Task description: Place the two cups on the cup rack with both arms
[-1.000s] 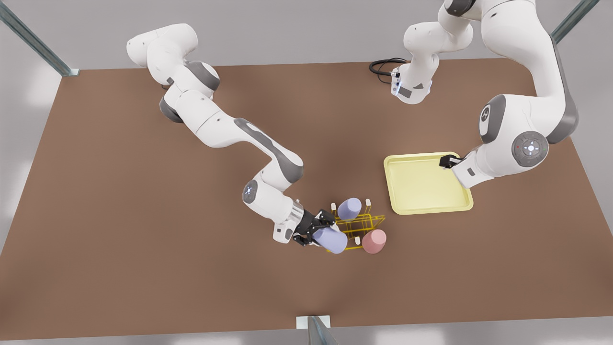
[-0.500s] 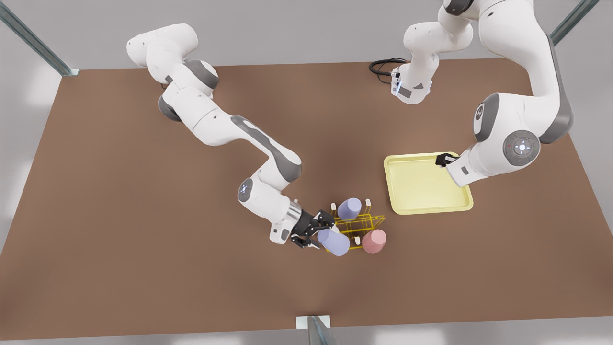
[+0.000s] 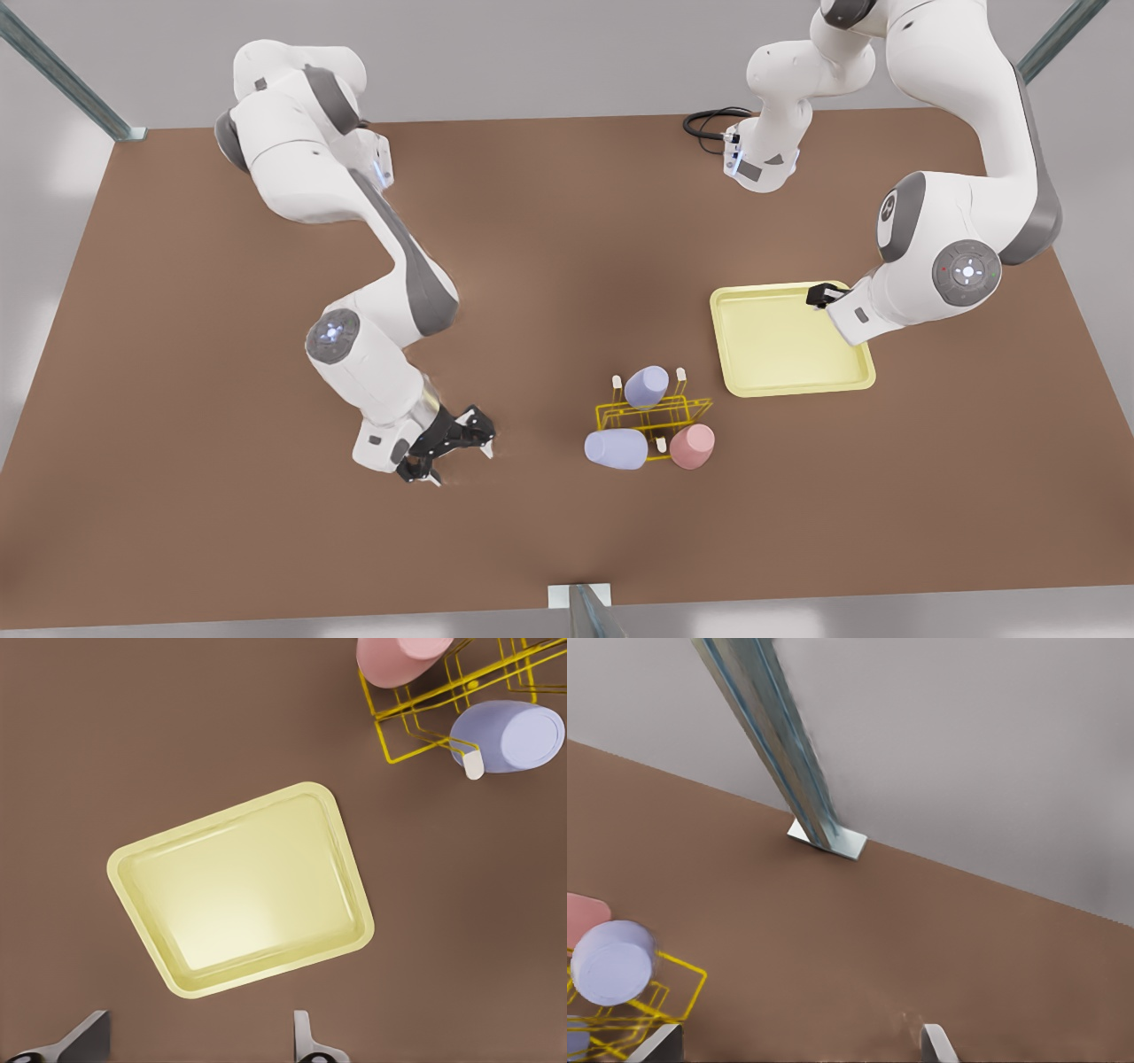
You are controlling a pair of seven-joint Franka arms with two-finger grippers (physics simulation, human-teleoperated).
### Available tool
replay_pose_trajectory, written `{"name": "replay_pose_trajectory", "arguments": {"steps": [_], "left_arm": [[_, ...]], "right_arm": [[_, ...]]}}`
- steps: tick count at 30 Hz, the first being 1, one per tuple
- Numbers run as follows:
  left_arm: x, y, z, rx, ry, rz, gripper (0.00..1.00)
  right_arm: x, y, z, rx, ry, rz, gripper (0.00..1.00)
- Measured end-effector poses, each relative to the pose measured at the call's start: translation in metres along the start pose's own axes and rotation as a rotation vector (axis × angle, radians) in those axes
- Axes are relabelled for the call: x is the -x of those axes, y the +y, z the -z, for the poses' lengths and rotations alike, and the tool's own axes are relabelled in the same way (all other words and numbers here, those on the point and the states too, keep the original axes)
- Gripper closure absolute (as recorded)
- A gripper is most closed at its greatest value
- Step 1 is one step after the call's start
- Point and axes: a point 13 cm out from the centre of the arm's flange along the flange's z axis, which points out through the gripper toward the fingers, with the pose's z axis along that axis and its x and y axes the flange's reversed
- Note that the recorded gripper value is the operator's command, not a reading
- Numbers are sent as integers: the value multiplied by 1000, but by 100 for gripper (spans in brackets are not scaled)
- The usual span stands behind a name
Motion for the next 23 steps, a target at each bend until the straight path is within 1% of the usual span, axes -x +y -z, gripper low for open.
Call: {"name": "replay_pose_trajectory", "arguments": {"steps": [2,4,7,10,15,23], "left_arm": [[0,-1,0,0,0,0,0],[-2,-1,0,-1,6,0,0],[-3,-4,0,-2,13,-4,0],[-3,-9,-1,-2,17,-12,0],[-4,-10,-1,-3,22,-12,0],[-4,-16,0,-2,22,-23,0]], "right_arm": [[-35,-116,36,-201,136,-59,0],[-66,-177,95,-294,232,-128,0],[-112,-205,192,-304,321,-219,0],[-164,-199,236,-259,417,-262,0],[-217,-169,257,-198,501,-256,0],[-232,-165,259,-177,521,-260,0]]}}
